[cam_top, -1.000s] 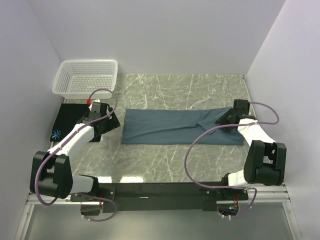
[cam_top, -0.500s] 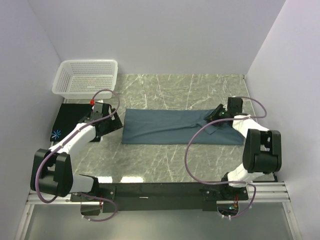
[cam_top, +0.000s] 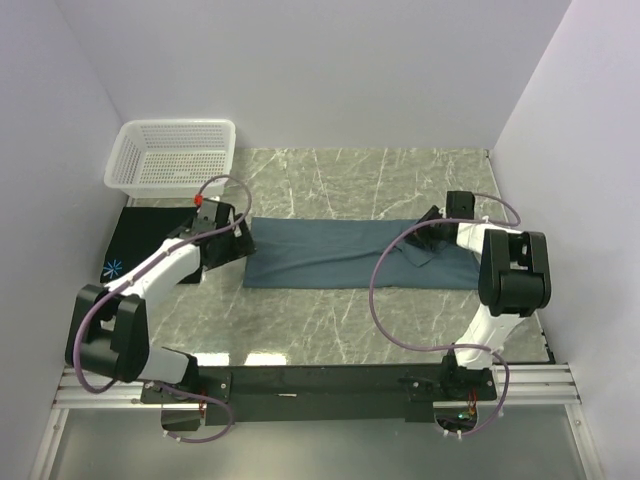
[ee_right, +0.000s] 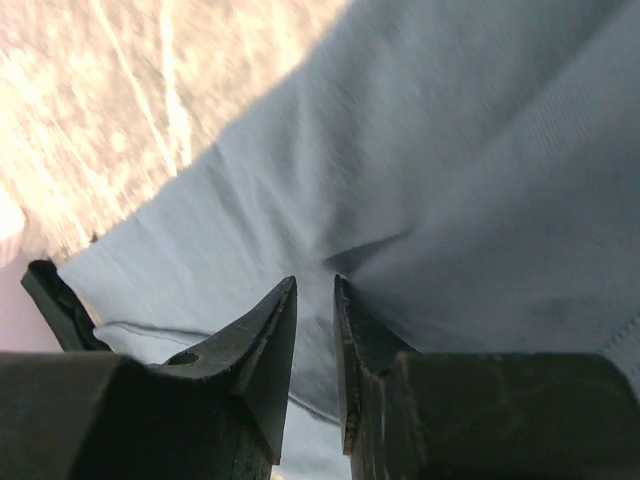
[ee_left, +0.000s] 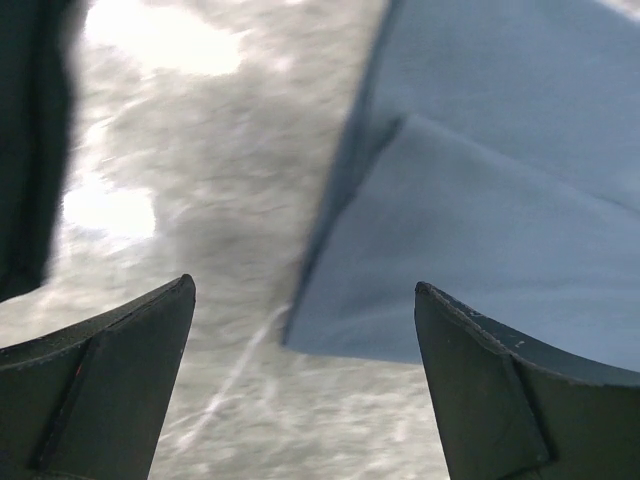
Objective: Fold and stack the t-shirts
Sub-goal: Fold the tshirt
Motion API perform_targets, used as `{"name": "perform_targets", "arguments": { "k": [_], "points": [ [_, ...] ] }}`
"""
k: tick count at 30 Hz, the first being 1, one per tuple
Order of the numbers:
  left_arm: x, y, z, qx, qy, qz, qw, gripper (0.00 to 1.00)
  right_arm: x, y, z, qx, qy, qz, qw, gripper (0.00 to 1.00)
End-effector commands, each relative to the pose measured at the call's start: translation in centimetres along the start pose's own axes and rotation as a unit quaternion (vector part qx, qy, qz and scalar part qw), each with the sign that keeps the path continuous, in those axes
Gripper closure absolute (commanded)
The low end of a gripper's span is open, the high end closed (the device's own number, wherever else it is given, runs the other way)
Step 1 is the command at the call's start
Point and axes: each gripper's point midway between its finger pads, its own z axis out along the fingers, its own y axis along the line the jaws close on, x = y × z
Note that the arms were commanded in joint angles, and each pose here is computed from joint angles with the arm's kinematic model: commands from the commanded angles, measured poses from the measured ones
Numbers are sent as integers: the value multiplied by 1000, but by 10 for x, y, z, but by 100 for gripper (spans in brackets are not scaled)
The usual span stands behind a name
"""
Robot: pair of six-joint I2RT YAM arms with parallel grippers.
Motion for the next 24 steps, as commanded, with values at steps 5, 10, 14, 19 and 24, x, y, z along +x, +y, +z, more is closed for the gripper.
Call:
{"name": "perform_targets", "arguments": {
  "k": [5, 10, 14, 19, 24],
  "points": [
    [-25, -63, 5, 60, 1, 0, 998, 12, -31, 13, -32, 22, -62, -35, 997, 71],
    [-28, -78, 22, 48, 13, 15, 999, 27, -43, -4, -55, 45, -95, -26, 994, 71],
    [-41, -71, 34, 12, -6, 50, 999, 23, -49, -17, -59, 50, -95, -15, 994, 71],
    [-40, -69, 48, -8, 5, 65, 998, 30, -52, -28, -59, 54, -98, -1, 994, 71],
    [-35, -66, 60, -19, 16, 65, 998, 39, -55, -39, -58, 61, -101, 12, 993, 71]
  ]
}}
